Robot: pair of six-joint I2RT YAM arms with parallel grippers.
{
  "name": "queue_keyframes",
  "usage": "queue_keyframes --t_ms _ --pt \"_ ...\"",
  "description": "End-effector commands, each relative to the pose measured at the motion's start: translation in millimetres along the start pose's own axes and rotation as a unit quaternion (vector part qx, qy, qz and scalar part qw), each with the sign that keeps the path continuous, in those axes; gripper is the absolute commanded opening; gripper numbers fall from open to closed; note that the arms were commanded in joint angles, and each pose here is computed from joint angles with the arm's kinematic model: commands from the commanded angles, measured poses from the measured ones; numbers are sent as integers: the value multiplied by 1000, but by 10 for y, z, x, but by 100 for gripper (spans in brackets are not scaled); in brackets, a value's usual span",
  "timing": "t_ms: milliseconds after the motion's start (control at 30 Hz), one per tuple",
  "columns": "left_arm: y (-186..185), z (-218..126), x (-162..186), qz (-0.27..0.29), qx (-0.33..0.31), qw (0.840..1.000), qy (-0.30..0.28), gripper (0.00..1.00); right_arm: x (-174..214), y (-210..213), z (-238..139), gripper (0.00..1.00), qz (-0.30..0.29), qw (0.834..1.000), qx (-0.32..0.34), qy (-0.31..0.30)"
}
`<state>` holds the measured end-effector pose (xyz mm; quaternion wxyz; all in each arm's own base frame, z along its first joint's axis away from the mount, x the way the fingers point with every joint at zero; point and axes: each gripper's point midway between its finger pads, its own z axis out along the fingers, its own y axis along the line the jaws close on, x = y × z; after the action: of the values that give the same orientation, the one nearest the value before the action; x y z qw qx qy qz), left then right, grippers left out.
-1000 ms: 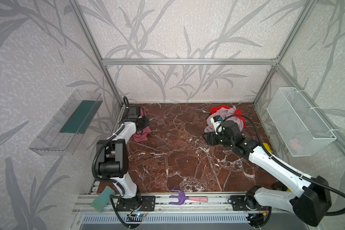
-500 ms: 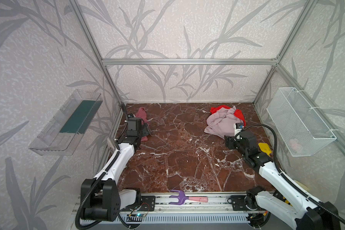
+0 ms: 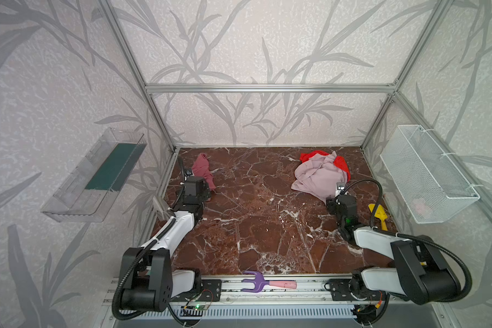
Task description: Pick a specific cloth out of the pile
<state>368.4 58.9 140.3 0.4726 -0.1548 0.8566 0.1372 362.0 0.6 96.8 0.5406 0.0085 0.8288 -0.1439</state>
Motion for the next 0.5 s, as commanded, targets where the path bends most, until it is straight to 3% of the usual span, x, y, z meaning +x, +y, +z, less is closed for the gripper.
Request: queue_keyframes --t_ms 0,133,267,467 --pt "-72 63 -273 -5 23 997 -69 90 -335 -64 18 81 37 996 17 -75" --pt "-137 171 -223 1 32 994 -101 90 -283 28 124 81 33 997 6 -74" --pt "-156 230 -83 11 37 995 -88 90 -272 107 161 81 24 997 -11 -71" --pt "-104 174 105 -13 45 989 -143 91 -266 174 184 82 16 997 -28 -68"
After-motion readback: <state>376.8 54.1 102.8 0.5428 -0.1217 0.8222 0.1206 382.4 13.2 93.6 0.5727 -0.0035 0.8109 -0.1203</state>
